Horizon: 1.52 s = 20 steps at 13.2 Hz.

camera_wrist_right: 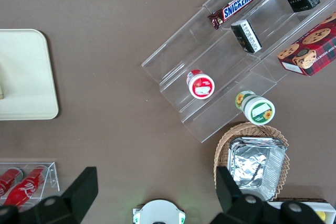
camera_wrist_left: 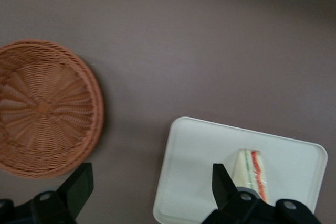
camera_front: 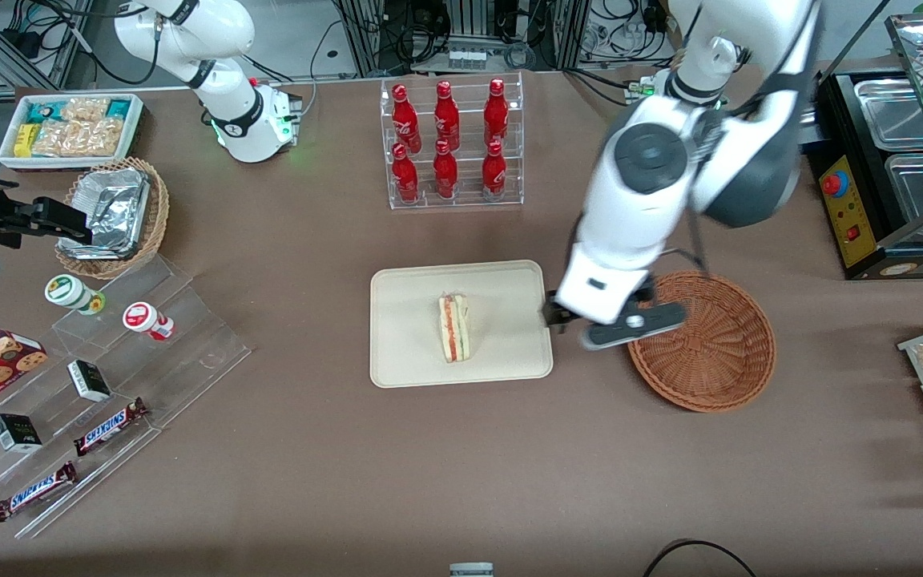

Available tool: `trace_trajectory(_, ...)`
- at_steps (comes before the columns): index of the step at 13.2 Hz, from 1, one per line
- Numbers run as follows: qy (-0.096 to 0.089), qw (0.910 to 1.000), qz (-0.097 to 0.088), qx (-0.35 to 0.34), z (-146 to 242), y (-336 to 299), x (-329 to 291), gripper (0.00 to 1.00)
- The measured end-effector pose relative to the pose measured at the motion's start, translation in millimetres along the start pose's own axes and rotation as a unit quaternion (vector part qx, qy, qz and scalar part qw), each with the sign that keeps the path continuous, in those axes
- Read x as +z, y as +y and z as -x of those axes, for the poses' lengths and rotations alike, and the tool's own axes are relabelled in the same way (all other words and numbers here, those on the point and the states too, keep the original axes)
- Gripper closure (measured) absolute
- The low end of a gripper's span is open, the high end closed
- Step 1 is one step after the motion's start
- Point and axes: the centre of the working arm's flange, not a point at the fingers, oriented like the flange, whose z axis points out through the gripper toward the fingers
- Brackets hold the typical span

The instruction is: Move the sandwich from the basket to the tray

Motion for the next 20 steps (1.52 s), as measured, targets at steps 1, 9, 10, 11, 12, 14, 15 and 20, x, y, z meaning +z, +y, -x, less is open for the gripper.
trace_trajectory(1, -0.002, 1.0000, -0.005, -0.002, -6, -26, -8, 0.00)
trace_trajectory(9, -0.039, 0.9980, -0.032, 0.038, -50, -182, -58, 0.00)
trace_trajectory(10, -0.044, 0.9974, -0.033, 0.048, -54, -201, -65, 0.00)
trace_trajectory(11, -0.045, 0.9969, -0.032, 0.056, -58, -221, -72, 0.00)
trace_trajectory(12, -0.047, 0.9964, -0.032, 0.063, -61, -238, -79, 0.00)
trace_trajectory(14, -0.053, 0.9952, -0.032, 0.076, -64, -265, -87, 0.00)
trace_trajectory(15, -0.058, 0.9944, -0.032, 0.082, -66, -276, -87, 0.00)
trace_trajectory(20, -0.058, 0.9919, -0.030, 0.109, -75, -314, -90, 0.00)
